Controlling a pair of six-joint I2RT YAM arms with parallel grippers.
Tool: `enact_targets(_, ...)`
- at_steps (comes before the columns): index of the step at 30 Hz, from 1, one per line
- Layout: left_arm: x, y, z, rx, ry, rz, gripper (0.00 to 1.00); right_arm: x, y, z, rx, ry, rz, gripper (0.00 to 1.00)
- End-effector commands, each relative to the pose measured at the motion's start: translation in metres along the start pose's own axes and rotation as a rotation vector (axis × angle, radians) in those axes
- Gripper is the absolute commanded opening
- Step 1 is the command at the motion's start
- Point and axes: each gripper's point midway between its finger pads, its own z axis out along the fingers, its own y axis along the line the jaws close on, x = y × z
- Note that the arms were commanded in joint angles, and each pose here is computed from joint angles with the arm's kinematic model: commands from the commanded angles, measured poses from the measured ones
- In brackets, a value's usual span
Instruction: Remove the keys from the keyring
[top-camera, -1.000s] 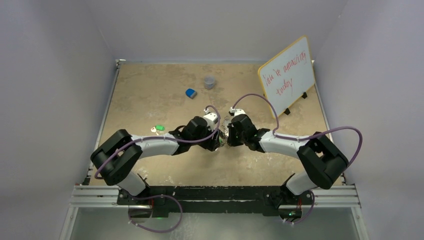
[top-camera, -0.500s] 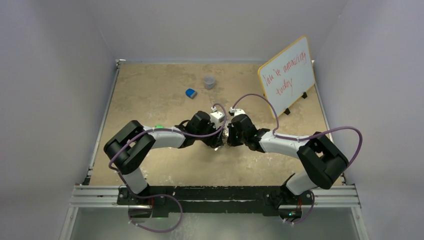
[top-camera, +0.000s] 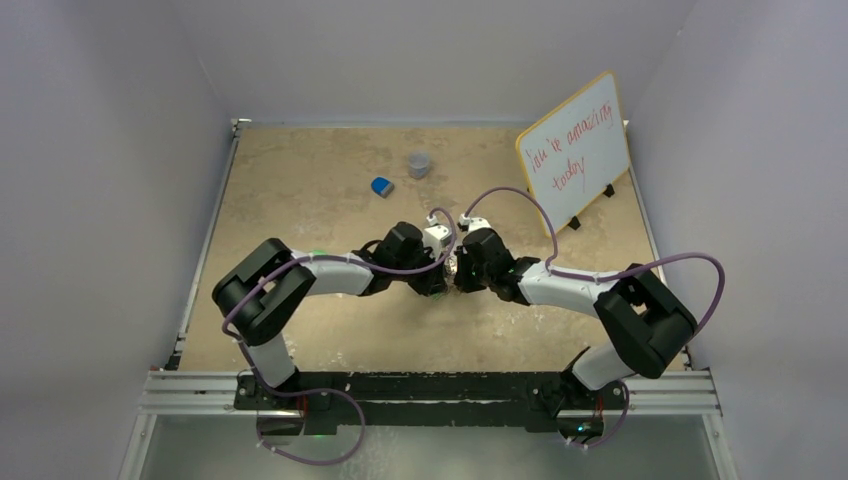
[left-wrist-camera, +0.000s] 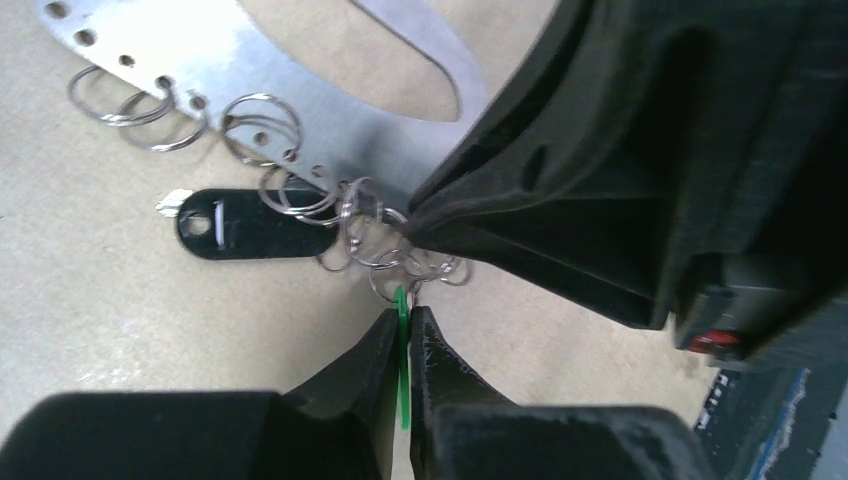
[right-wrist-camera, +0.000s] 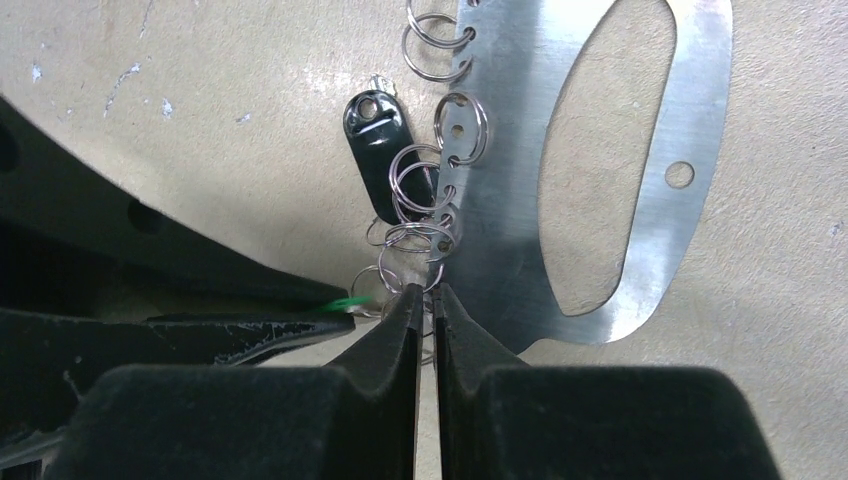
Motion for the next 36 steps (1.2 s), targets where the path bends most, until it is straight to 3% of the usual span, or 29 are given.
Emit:
enact_targets(1,-0.006,-0.009,-0.005,0.024,-0.022,-0.002,0.00,-0.006,0.001,-0.005,-0.004,-0.037,0.009,0.10)
enact_targets(16,0.005,-0.012,-0.024,0.007,-0.025,-0.038,0.00,-0.001,-0.002,-0.004,0.020,-0.014,0.037,0.15)
enact_targets(20,0.004,-0.013,-0.026,0.010,-0.028,-0.041,0.00,-0.016,0.001,-0.008,0.011,-0.065,0.015,0.18)
enact_targets(36,-0.006,-0.019,-0.034,0.017,-0.046,-0.061,0.00,-0.021,0.022,-0.030,-0.146,-0.125,-0.082,0.23)
